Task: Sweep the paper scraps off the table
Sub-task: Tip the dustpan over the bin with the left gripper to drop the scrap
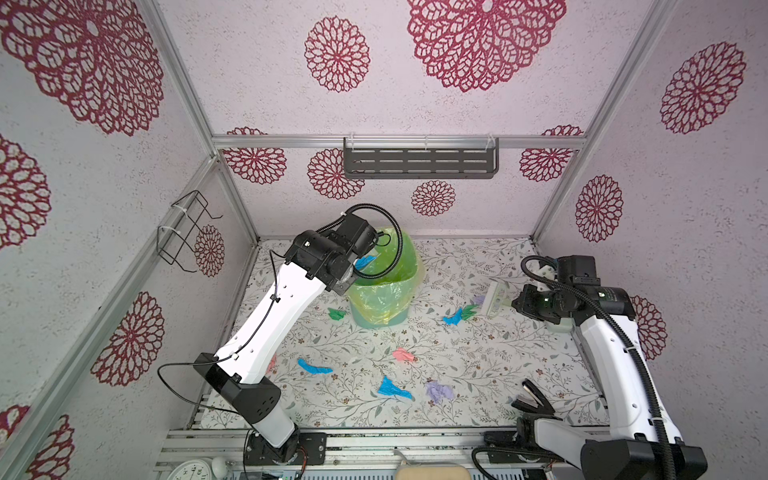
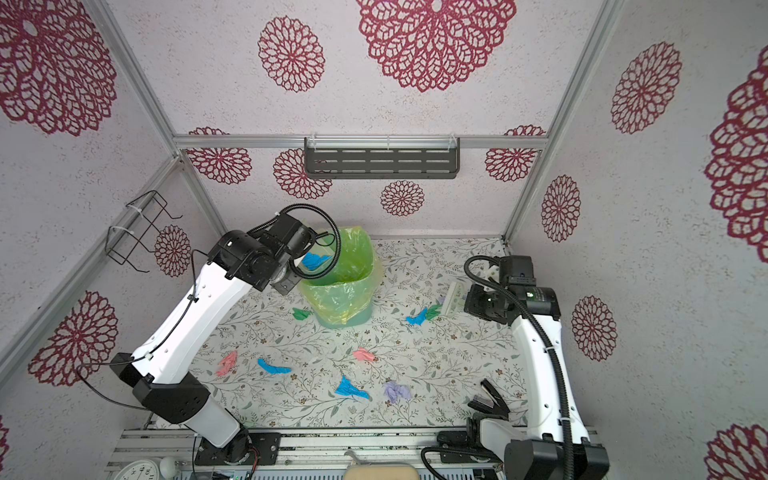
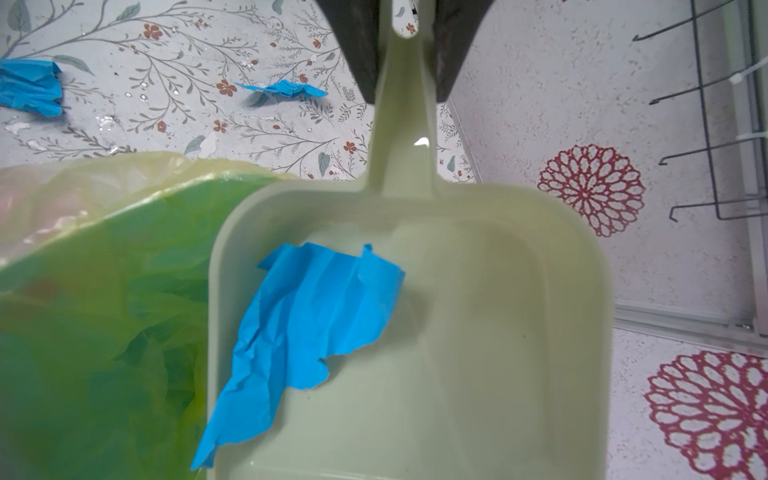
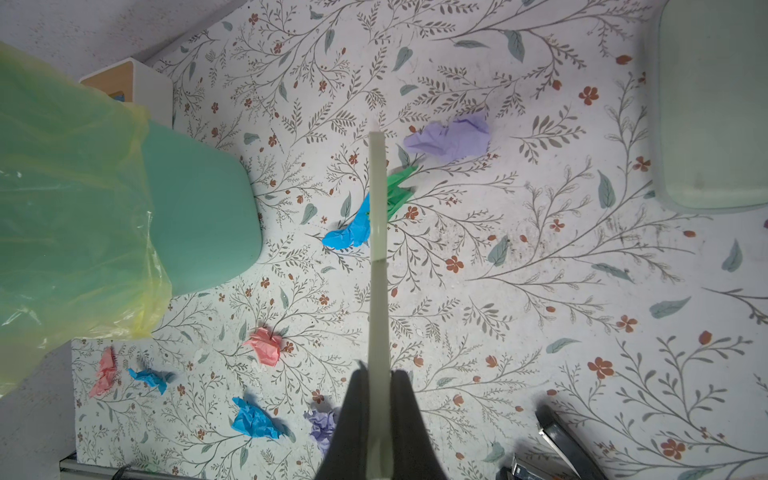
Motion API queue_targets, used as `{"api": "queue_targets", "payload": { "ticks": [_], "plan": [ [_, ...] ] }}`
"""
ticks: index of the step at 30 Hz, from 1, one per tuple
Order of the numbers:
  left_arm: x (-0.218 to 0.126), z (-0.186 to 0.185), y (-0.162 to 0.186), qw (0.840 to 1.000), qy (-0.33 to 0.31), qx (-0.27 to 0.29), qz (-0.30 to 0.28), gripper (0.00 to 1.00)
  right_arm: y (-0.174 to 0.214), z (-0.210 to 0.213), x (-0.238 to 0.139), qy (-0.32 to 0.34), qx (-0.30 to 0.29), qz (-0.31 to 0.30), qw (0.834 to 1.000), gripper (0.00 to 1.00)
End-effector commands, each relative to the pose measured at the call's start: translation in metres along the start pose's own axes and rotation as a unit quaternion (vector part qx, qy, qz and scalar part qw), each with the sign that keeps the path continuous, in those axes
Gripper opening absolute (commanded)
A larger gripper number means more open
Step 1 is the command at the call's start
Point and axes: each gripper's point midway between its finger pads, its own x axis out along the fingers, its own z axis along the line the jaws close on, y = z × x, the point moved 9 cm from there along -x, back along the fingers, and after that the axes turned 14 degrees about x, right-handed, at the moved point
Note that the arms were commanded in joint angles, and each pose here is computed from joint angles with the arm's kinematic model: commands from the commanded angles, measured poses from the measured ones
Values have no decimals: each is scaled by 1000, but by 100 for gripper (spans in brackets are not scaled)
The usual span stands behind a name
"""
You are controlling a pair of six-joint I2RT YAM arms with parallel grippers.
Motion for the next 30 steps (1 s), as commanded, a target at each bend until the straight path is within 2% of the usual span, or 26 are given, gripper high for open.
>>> {"api": "queue_targets", "payload": {
  "ticks": [1, 7, 15, 20, 30],
  "plan": [
    [6, -10, -14, 998, -31, 56, 12, 5, -1, 2, 0, -13, -8, 2, 1000, 0],
    [4, -11, -25, 986, -117, 111, 28, 5, -1, 4, 2, -18, -8, 9, 1000, 0],
    [-3, -26, -28, 952, -223, 205, 36, 5, -3, 9, 5, -22, -14, 16, 1000, 0],
    [-4, -31, -27, 938, -252, 234, 38, 6, -4, 12, 7, -28, -15, 19, 999, 0],
    [-3, -28, -25, 934, -266, 235, 45, 7, -1, 11, 7, -26, -17, 21, 999, 0]
  ]
}}
